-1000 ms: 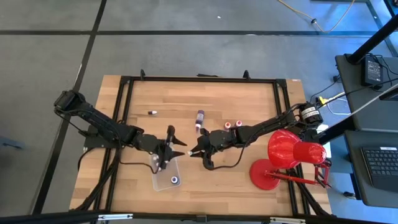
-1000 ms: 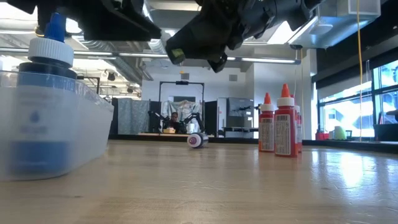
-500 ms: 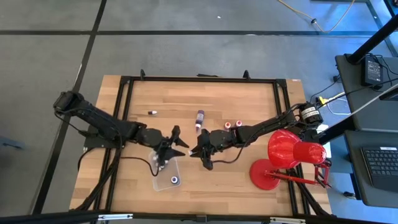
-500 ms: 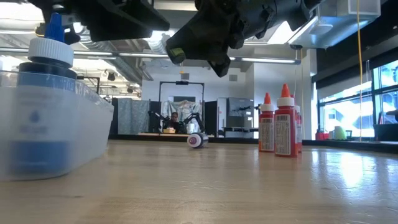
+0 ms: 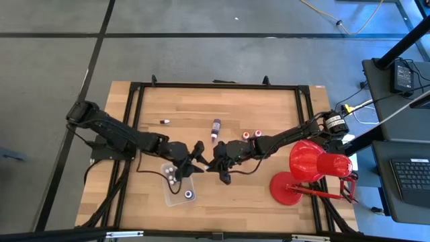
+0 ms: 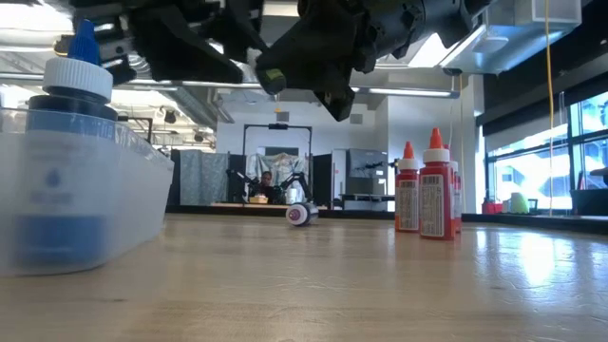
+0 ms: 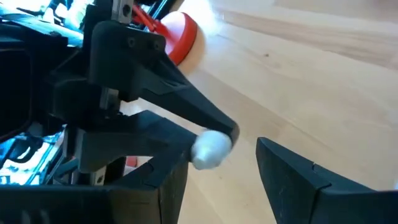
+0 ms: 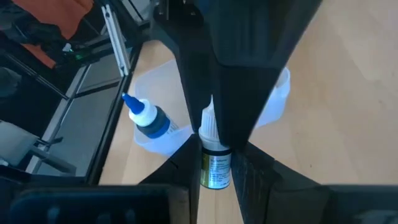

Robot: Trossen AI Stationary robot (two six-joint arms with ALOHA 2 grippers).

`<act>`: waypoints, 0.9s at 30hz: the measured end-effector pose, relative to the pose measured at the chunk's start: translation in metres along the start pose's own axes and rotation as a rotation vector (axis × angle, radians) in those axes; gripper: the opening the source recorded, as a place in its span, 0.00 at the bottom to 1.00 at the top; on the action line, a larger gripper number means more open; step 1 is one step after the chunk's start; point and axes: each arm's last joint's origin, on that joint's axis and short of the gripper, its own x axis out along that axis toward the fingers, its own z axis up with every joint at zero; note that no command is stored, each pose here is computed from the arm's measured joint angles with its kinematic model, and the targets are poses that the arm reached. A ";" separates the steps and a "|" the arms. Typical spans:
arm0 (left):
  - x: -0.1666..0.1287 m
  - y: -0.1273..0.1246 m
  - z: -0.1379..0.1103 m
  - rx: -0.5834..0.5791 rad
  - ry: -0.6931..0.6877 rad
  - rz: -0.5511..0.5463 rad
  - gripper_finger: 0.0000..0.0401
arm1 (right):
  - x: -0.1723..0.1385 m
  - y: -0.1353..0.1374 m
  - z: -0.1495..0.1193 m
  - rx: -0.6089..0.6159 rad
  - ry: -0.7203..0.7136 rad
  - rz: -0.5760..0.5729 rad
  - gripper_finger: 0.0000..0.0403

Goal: Pick & Place food coloring
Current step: Put the small green food coloring bottle into the bin

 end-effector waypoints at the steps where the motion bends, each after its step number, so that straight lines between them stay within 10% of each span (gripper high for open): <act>1: 0.003 0.001 0.001 0.000 0.006 0.000 0.46 | 0.000 0.000 -0.001 0.002 0.006 -0.002 0.19; 27: 0.010 0.001 0.006 0.024 0.007 -0.016 0.20 | 0.000 0.000 -0.003 -0.004 0.047 0.033 0.19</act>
